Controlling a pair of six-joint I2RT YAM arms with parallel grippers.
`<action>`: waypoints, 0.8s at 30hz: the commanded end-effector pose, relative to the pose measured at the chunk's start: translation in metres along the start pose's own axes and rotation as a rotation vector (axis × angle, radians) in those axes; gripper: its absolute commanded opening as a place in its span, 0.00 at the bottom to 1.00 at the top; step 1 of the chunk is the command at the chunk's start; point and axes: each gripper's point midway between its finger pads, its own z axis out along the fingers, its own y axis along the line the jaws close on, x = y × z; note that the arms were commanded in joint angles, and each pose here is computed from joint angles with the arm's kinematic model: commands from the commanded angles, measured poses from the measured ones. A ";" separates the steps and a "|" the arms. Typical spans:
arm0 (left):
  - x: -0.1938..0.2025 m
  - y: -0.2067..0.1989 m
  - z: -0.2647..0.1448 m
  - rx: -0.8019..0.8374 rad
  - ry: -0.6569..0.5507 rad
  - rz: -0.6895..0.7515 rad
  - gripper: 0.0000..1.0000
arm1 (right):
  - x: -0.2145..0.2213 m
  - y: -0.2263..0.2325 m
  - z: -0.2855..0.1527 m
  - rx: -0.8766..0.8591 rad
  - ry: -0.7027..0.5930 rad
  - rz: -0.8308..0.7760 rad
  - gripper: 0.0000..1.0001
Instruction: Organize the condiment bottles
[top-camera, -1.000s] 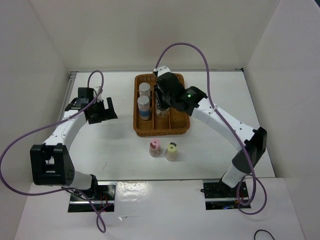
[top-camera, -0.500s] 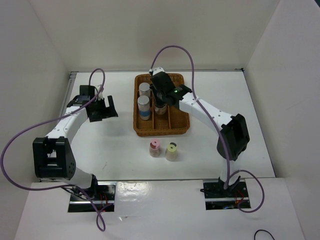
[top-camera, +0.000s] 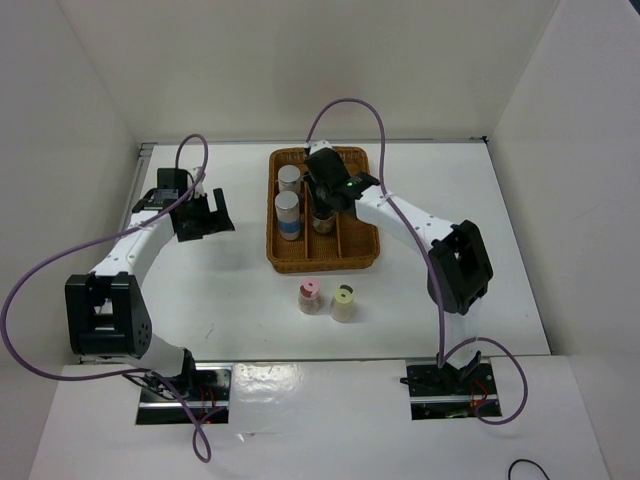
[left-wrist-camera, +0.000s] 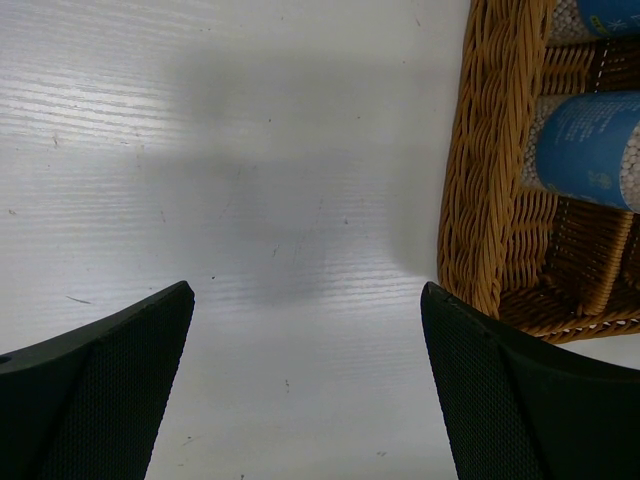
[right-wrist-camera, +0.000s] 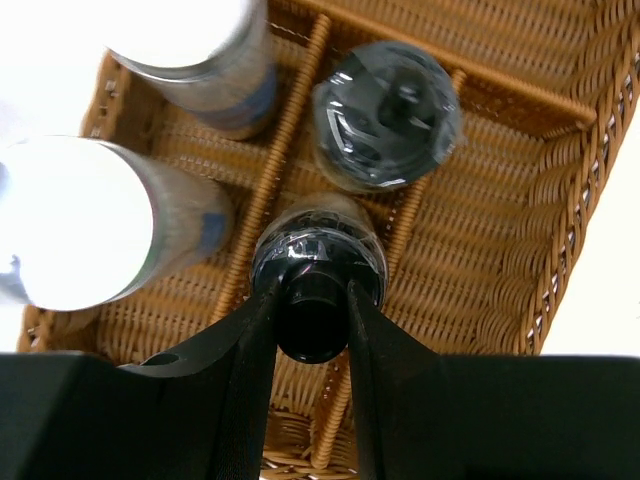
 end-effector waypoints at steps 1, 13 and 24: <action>-0.015 -0.005 -0.004 0.023 -0.034 0.005 1.00 | -0.026 -0.003 0.001 -0.015 -0.100 0.060 0.10; -0.024 -0.039 -0.052 0.156 -0.119 0.079 1.00 | -0.003 -0.001 0.020 -0.013 -0.028 0.085 0.51; -0.005 -0.111 -0.120 0.416 -0.255 0.181 1.00 | -0.028 -0.032 -0.045 0.077 -0.131 0.214 0.99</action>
